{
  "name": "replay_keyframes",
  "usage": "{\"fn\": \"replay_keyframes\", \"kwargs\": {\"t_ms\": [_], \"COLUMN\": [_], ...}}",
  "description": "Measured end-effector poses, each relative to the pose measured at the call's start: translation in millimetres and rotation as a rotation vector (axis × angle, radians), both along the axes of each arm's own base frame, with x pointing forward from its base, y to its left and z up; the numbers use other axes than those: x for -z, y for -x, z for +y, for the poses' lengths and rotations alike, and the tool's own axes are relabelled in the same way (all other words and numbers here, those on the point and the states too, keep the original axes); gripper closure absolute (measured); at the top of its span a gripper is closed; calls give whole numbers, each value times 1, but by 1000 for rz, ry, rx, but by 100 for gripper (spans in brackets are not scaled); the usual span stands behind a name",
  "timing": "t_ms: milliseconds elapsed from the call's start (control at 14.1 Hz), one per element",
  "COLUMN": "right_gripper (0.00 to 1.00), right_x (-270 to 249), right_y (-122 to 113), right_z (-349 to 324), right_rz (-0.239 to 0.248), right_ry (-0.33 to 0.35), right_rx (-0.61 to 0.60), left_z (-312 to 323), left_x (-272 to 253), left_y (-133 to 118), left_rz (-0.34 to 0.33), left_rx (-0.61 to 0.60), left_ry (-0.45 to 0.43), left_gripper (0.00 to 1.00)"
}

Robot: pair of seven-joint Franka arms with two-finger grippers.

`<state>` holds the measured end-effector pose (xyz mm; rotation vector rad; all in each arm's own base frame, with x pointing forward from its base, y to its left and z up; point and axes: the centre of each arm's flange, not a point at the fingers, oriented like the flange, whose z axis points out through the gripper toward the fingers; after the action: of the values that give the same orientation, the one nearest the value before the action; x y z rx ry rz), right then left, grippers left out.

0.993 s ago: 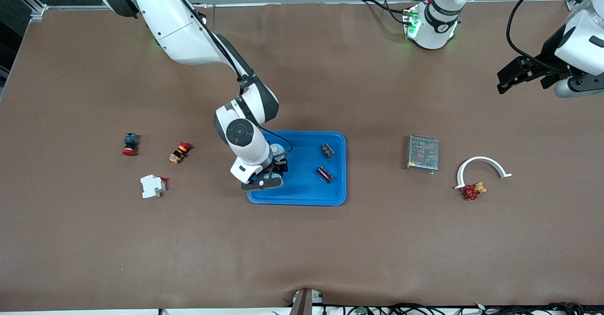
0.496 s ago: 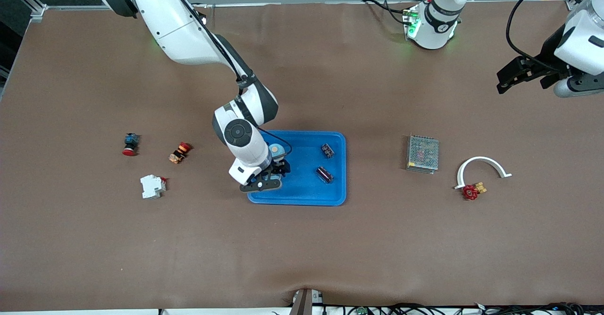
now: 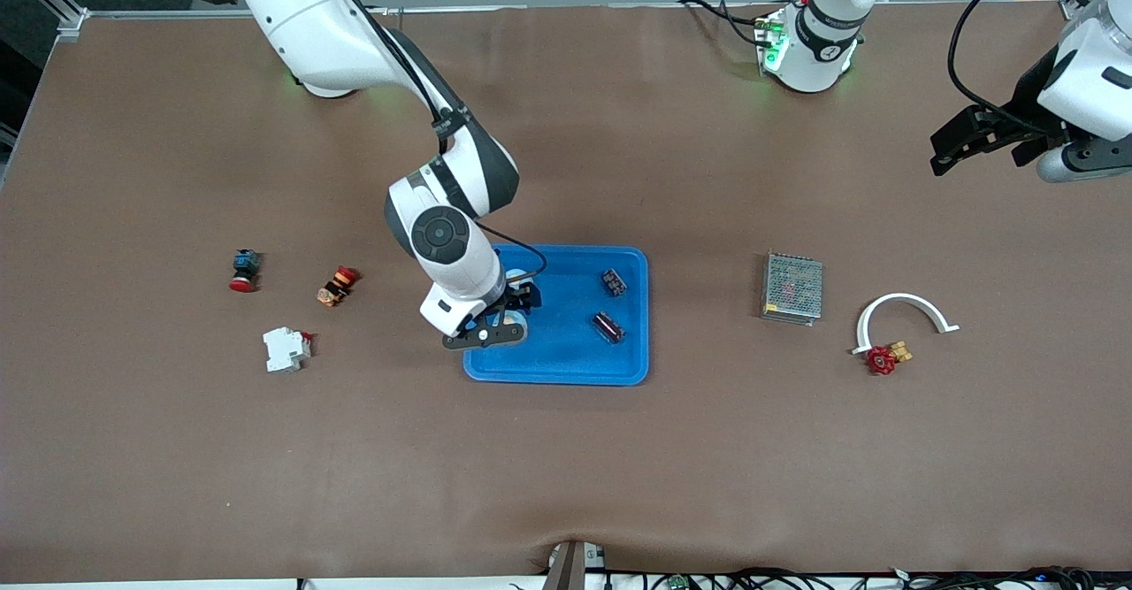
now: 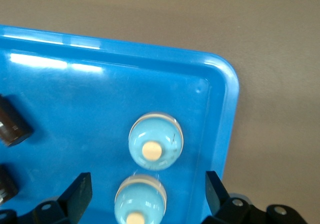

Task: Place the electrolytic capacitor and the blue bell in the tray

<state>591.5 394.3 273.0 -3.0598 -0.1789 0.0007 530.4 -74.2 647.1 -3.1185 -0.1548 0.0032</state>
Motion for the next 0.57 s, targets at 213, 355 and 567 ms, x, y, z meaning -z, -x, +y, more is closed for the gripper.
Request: {"fn": "replay_keyframes", "kwargs": {"t_ms": [213,355,567], "right_gripper": [0,0,0], "right_x": [-45,-86,-154], "right_y": [8,19,39], "right_z": [-2,-6,-18], "right_rz": [32,58,84], "right_ry": [15,28,41], "right_rx": [-10,-20,-31], "left_z": [0,0,0], "left_x": [0,0,1], "left_y": [0,0,0], "left_rz": [1,1,2], "left_rx": [0,0,0], "left_ry": [0,0,0], "left_gripper": [0,0,0]}}
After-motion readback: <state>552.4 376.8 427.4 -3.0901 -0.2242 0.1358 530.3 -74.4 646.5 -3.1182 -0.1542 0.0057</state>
